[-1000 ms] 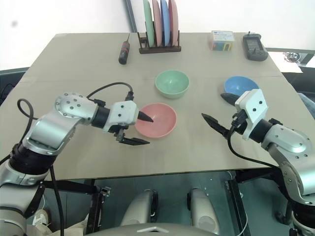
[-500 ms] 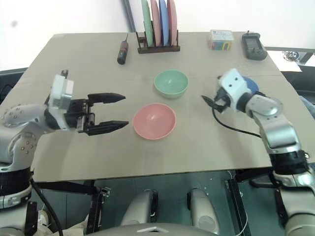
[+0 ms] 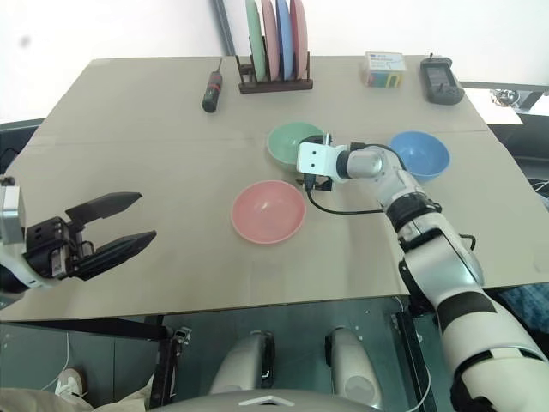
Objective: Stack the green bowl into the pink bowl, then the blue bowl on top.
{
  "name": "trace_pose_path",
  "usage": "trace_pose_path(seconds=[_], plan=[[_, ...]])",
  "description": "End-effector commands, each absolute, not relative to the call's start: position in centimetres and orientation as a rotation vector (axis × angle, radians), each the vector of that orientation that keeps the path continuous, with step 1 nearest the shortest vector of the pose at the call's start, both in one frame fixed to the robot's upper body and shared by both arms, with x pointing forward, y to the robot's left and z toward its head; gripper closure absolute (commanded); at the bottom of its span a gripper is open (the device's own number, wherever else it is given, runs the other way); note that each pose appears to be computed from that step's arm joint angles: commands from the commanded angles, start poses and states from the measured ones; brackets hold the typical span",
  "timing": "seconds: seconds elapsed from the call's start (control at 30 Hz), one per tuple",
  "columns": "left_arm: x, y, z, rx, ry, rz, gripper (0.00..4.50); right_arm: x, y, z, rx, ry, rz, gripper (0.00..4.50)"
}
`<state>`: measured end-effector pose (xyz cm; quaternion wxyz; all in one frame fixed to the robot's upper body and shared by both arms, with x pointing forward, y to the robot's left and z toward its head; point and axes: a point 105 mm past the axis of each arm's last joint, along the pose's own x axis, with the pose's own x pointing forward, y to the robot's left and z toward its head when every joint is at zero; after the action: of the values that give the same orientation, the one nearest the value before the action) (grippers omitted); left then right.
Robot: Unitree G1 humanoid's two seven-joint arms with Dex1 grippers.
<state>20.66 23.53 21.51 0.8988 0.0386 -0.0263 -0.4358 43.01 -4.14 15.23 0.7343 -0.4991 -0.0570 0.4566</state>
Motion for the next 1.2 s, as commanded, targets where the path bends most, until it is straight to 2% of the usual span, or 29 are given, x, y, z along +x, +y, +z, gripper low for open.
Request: trace_pose_path(seconds=[0.03, 0.1, 0.13, 0.2, 0.23, 0.37, 0.5, 0.63, 0.7, 0.83, 1.0, 1.1, 1.17, 1.2], plan=[[19.9, 23.3, 22.6, 0.116, -0.106, -0.873, 0.00, 43.2, -3.6, 16.6, -1.145, -0.188, 0.997, 2.10], [19.7, 23.4, 22.6, 0.116, -0.109, -0.861, 0.00, 43.2, -3.7, 16.6, -1.157, -0.191, 0.998, 2.84], [19.7, 23.4, 22.5, 0.114, -0.110, -0.858, 0.00, 43.2, -3.7, 16.6, -1.163, -0.193, 1.000, 3.42], [19.6, 23.3, 22.5, 0.112, -0.110, -0.856, 0.00, 43.3, -3.8, 16.7, -1.173, -0.193, 1.000, 4.25], [19.6, 23.3, 22.5, 0.110, -0.110, -0.856, 0.00, 43.3, -3.9, 16.6, -1.180, -0.192, 1.001, 4.44], [19.7, 23.2, 22.2, 0.106, -0.102, -0.869, 0.00, 43.0, -4.1, 16.9, -1.180, -0.210, 1.025, 4.44], [19.8, 23.1, 21.6, 0.123, -0.090, -0.899, 0.00, 41.0, -3.8, 20.1, -1.015, -0.322, 1.166, 4.44], [19.4, 23.7, 20.7, 0.282, -0.142, -0.891, 0.00, 36.9, -4.0, 23.2, -0.875, -0.397, 1.351, 4.44], [18.8, 24.5, 21.4, 0.109, -0.267, -0.909, 0.00, 34.2, -4.1, 24.1, -0.848, -0.408, 1.425, 4.44], [17.8, 25.5, 20.3, 0.001, -0.198, -1.036, 0.00, 29.9, -3.7, 24.0, -0.813, -0.349, 1.520, 4.44], [18.1, 26.6, 19.9, -0.019, -0.178, -1.052, 0.00, 28.6, -2.2, 22.3, -0.764, -0.257, 1.533, 4.44], [18.5, 26.7, 20.0, -0.019, -0.178, -1.067, 0.00, 28.6, -1.4, 21.3, -0.744, -0.203, 1.527, 3.56], [18.7, 26.5, 20.2, -0.021, -0.182, -1.081, 0.00, 28.7, -1.4, 21.5, -0.738, -0.196, 1.512, 2.77], [18.8, 26.4, 20.3, -0.020, -0.183, -1.085, 0.00, 28.8, -1.5, 21.7, -0.737, -0.201, 1.496, 2.11]])
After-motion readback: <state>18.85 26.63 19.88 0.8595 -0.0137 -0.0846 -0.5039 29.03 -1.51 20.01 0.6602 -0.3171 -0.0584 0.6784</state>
